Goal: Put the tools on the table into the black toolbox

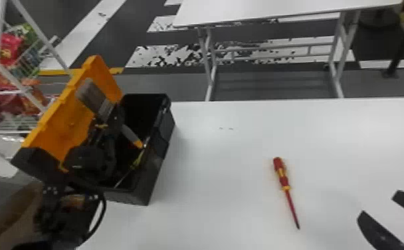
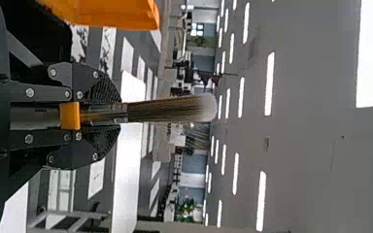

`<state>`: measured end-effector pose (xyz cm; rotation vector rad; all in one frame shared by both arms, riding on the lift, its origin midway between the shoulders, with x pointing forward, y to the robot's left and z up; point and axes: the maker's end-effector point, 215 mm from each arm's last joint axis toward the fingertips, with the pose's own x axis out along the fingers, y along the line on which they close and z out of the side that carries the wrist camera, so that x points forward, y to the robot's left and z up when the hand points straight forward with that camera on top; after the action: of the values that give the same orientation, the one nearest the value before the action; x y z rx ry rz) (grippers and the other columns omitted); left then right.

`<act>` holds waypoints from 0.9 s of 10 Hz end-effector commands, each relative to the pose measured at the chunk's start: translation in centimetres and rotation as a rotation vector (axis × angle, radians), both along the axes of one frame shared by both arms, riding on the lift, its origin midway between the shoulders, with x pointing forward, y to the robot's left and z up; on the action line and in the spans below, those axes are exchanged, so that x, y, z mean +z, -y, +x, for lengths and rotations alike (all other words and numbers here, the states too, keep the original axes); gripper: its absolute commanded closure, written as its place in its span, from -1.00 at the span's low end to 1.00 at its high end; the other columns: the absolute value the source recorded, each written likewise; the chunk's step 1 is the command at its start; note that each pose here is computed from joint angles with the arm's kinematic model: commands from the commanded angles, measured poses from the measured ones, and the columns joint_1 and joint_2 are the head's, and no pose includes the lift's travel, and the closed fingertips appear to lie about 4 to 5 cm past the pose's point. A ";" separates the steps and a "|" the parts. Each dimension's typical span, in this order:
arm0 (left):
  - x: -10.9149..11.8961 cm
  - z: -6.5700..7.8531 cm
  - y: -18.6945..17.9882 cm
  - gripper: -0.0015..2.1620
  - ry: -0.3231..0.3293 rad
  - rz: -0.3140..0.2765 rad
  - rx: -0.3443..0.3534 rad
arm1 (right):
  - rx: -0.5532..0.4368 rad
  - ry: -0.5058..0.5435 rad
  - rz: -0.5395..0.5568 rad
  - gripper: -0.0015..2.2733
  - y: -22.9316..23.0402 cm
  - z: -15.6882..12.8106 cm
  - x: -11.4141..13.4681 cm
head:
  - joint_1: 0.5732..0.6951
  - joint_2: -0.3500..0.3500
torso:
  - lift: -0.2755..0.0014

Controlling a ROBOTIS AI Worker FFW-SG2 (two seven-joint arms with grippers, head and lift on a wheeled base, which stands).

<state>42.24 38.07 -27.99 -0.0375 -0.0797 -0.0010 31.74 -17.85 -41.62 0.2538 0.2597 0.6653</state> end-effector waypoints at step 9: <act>-2.5 -2.2 -6.7 -0.97 0.020 0.043 0.160 | 0.014 -0.013 0.037 -0.92 -1.3 -0.4 -0.4 | 1.00 1.00 | 0.45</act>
<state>40.59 44.82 -30.77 0.0169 -0.0933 0.1557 31.25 -16.98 -42.10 0.2907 0.2640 0.6760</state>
